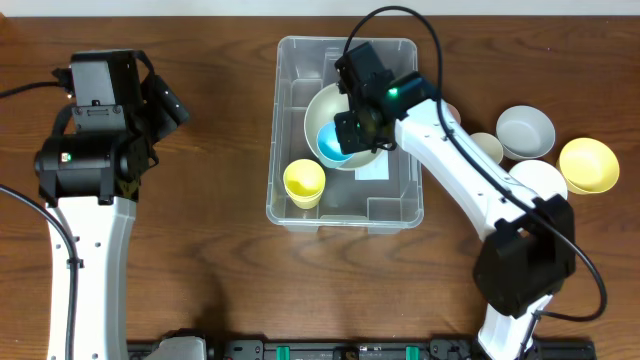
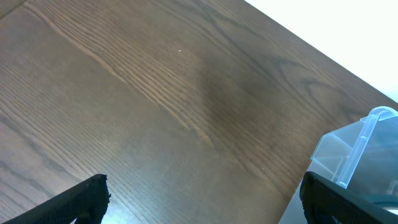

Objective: Pack container
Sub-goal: 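Lift the blue cup and carry it left into the bin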

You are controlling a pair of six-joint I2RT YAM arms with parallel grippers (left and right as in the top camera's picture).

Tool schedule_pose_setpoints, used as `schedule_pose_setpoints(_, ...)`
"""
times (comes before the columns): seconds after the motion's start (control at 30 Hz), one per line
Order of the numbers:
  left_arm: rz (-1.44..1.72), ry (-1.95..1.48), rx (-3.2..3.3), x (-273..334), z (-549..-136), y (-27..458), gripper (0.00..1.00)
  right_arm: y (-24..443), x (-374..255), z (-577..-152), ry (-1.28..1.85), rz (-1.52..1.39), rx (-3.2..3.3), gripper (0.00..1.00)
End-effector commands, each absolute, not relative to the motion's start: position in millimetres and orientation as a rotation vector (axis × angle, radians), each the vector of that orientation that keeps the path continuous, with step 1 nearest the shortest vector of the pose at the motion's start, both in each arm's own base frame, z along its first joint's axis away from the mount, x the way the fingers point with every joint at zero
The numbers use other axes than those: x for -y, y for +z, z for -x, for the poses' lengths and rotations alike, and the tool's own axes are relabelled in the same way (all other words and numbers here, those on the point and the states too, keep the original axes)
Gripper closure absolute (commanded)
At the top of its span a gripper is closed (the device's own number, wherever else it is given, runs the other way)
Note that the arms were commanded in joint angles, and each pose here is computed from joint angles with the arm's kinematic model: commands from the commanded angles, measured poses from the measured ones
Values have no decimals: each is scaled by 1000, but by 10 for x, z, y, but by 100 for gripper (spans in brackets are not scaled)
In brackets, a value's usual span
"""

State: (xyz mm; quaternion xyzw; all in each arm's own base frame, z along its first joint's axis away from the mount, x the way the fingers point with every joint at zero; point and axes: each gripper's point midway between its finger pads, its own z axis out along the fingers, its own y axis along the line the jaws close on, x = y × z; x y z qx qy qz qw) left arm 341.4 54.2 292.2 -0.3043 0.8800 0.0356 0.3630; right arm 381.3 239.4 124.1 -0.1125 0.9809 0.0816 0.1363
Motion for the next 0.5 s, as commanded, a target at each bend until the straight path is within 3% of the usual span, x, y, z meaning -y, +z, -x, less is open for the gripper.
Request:
schedule_pose_setpoints(0.0, 794, 109, -2253, -580, -3419, 2955, 2, 1219, -2442, -3836, 224, 348, -2833, 99)
schedule_pose_setpoints(0.47, 794, 109, -2253, -580, -3419, 2955, 2, 1326, -2438, -3898, 224, 363, -2805, 99)
